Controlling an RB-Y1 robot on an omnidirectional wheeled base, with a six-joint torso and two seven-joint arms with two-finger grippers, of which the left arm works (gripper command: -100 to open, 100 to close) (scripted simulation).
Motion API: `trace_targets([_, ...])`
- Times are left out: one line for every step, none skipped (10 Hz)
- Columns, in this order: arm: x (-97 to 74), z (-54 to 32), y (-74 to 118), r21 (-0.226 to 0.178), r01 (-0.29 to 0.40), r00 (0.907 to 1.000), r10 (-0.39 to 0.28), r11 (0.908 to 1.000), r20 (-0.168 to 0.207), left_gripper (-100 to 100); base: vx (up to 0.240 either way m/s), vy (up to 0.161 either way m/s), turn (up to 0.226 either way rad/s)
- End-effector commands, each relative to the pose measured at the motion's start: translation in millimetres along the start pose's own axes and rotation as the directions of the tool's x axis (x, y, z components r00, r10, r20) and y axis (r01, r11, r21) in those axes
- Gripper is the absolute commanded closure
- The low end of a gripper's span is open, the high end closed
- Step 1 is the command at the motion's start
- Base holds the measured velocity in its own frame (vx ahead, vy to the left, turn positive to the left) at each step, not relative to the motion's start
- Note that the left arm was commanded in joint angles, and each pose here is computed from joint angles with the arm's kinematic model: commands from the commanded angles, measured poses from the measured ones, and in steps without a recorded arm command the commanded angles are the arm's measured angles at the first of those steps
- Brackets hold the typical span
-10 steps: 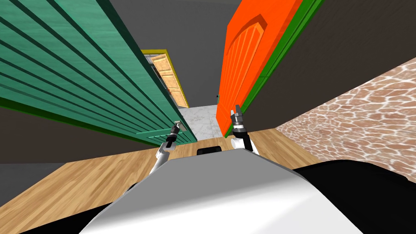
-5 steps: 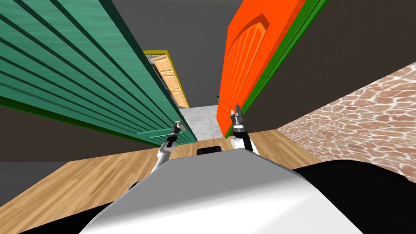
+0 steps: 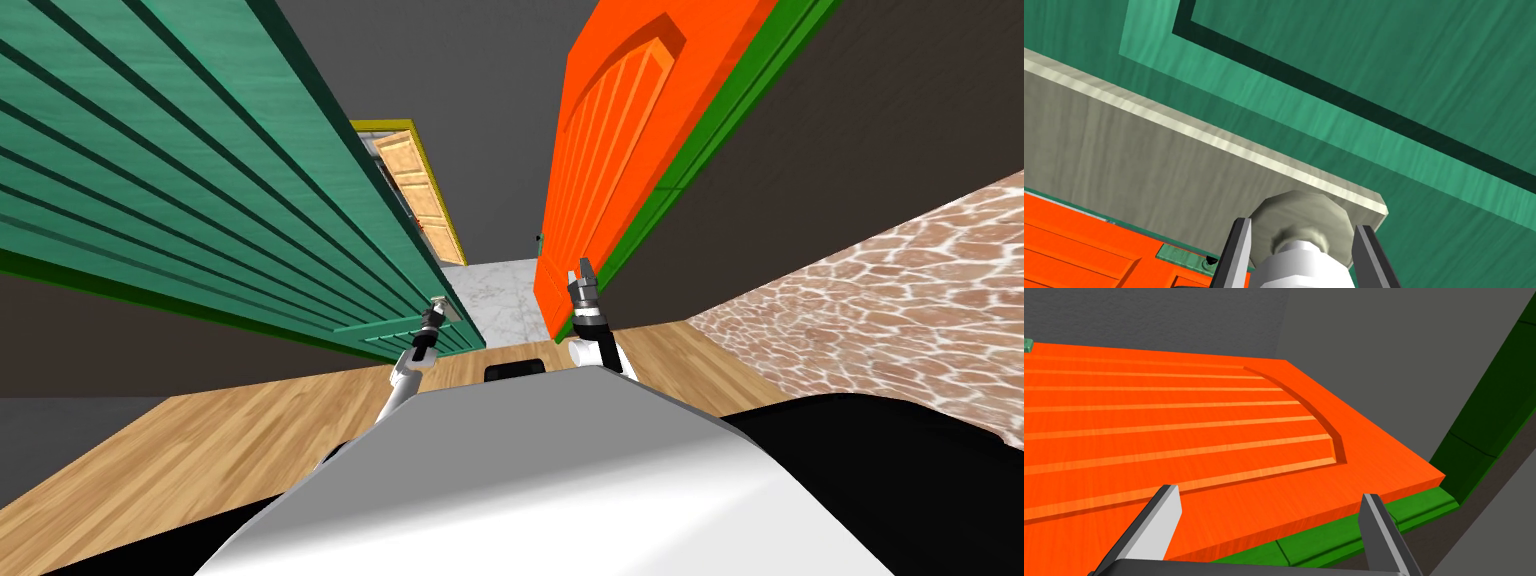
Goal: Push the door open
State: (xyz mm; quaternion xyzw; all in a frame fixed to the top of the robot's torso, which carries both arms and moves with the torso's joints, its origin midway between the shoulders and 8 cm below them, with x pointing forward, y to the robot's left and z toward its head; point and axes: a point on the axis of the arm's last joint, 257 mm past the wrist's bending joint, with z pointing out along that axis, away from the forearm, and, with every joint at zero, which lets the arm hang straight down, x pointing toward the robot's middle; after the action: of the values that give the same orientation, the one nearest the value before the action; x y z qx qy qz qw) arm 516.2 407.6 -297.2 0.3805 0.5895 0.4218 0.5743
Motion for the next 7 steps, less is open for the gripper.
trace_targets([-0.8,5.7,9.2,-0.019,0.037,0.9993,-0.037,0.9991,0.003,100,0.042,0.003,0.035])
trace_targets([-0.8,5.7,9.2,-0.019,0.037,0.9993,-0.037,0.9991,0.003,100,0.018,0.003,-0.039])
trace_targets([-0.8,7.4,9.8,-0.025,0.088,0.9961,-0.088,0.9958,0.0,100,0.024,0.001,0.039])
trace_targets([-0.9,9.1,10.4,-0.031,0.131,0.9914,-0.131,0.991,-0.003,100,0.043,-0.002,0.015])
trace_targets([-0.9,9.1,10.4,-0.031,0.139,0.9903,-0.139,0.9898,-0.003,100,0.033,-0.007,0.0])
trace_targets([-1.0,10.7,10.9,-0.037,0.189,0.9819,-0.189,0.9813,-0.005,100,0.04,-0.004,0.028])
trace_targets([-1.1,12.5,11.5,-0.044,0.234,0.972,-0.235,0.9712,-0.008,100,0.059,0.0,0.035])
